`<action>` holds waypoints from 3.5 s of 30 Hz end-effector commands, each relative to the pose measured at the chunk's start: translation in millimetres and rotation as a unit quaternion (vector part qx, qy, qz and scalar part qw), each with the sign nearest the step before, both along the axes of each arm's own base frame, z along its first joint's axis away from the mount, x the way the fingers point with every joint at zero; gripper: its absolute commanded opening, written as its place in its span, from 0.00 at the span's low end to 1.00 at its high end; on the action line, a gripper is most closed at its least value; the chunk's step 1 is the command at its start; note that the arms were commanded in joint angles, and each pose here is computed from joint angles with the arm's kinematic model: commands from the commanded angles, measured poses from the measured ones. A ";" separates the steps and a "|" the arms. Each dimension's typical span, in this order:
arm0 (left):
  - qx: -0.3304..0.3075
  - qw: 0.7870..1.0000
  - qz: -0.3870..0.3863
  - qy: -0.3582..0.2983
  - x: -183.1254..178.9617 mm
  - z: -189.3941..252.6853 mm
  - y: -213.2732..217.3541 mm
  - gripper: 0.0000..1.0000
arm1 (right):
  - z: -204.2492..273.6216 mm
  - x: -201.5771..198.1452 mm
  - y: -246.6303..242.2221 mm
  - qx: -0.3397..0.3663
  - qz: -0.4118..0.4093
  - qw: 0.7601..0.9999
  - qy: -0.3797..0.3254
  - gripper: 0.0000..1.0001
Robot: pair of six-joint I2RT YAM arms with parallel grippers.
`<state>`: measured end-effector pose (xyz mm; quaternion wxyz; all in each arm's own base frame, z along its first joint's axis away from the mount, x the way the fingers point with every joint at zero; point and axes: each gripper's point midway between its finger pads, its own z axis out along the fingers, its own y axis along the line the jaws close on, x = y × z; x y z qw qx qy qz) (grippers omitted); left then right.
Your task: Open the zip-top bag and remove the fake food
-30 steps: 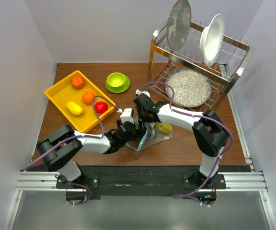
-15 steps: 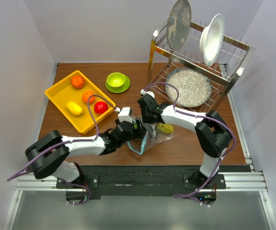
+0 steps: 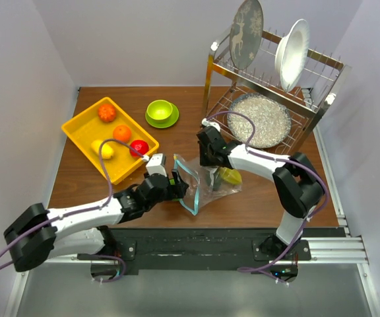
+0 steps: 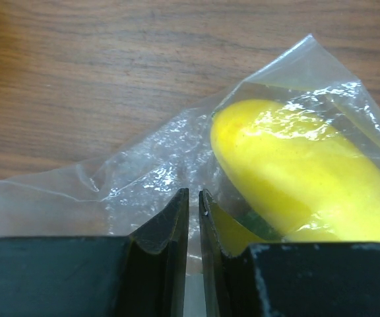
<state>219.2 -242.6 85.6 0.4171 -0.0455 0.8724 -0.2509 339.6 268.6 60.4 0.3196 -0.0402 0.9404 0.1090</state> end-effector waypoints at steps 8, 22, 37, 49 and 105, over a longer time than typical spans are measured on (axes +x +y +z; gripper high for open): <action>0.003 0.993 0.102 -0.058 54.7 67.7 80.5 0.29 | 31.5 -1.0 7.8 0.047 0.014 0.998 -0.027 0.15; 0.038 0.929 0.366 -0.039 217.4 97.9 276.2 0.30 | 95.0 -18.3 0.9 0.095 0.040 0.991 -0.086 0.16; 0.154 0.900 0.403 0.060 268.4 4.8 353.6 0.78 | 120.1 -58.3 -35.1 0.091 0.073 0.985 -0.127 0.35; 0.147 0.905 0.398 0.031 245.0 59.1 346.3 1.00 | 108.6 -58.5 -49.6 0.062 0.053 0.989 -0.127 0.73; -0.108 0.989 -0.099 -0.005 25.5 -7.1 -92.1 0.53 | -1.5 -54.2 -46.6 0.088 -0.045 0.995 0.008 0.17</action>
